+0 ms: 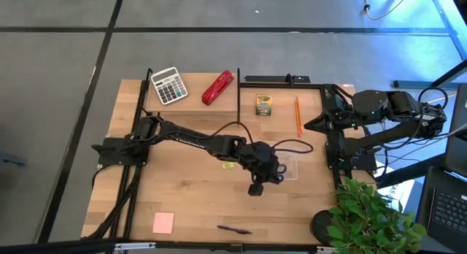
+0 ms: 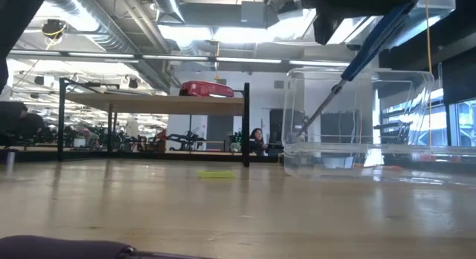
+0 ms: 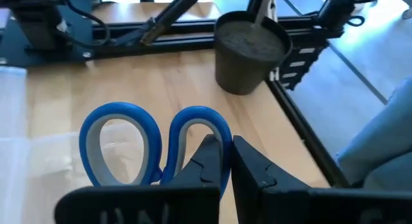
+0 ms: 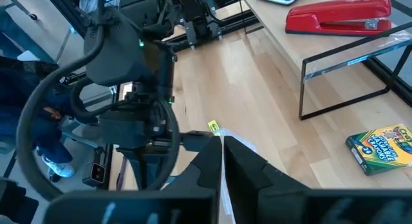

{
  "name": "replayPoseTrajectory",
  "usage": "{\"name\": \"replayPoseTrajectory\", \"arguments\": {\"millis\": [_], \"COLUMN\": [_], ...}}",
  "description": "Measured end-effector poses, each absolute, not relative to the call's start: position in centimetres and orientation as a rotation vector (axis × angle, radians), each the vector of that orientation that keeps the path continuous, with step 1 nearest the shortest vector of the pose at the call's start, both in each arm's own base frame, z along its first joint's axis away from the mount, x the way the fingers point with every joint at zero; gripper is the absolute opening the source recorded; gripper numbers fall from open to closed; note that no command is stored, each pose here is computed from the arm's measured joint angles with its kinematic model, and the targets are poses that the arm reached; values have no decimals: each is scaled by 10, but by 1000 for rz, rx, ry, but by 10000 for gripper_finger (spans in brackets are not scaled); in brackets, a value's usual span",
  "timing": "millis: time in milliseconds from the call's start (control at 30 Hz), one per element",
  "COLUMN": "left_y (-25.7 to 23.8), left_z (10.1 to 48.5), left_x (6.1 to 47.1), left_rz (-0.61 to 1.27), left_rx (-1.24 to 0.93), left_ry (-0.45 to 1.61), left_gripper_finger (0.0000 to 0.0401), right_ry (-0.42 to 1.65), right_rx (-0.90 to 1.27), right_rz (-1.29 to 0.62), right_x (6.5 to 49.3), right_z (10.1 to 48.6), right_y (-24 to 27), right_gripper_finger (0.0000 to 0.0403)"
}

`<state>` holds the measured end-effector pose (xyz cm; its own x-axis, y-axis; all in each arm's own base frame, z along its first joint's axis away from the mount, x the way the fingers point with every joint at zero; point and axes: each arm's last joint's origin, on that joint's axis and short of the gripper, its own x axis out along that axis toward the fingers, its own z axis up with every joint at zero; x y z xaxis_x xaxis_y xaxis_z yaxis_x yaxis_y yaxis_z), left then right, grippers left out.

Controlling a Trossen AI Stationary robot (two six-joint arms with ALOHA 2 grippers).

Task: Pack school essentials
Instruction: Put the blue scissors into the supply box

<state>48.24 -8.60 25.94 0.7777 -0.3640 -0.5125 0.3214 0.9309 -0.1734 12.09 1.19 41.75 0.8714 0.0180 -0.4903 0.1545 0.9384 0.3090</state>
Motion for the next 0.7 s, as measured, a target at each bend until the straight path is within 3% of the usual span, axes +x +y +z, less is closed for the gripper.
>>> {"name": "replayPoseTrajectory", "arguments": {"millis": [700], "left_y": [-88], "left_z": [247], "left_x": [486], "left_rz": [-391], "left_rx": [-67], "left_ry": [592], "left_gripper_finger": [1], "right_ry": [508], "right_rx": [349], "right_rz": [-72], "right_x": [121], "right_z": [418], "right_y": [12], "right_gripper_finger": [21]}}
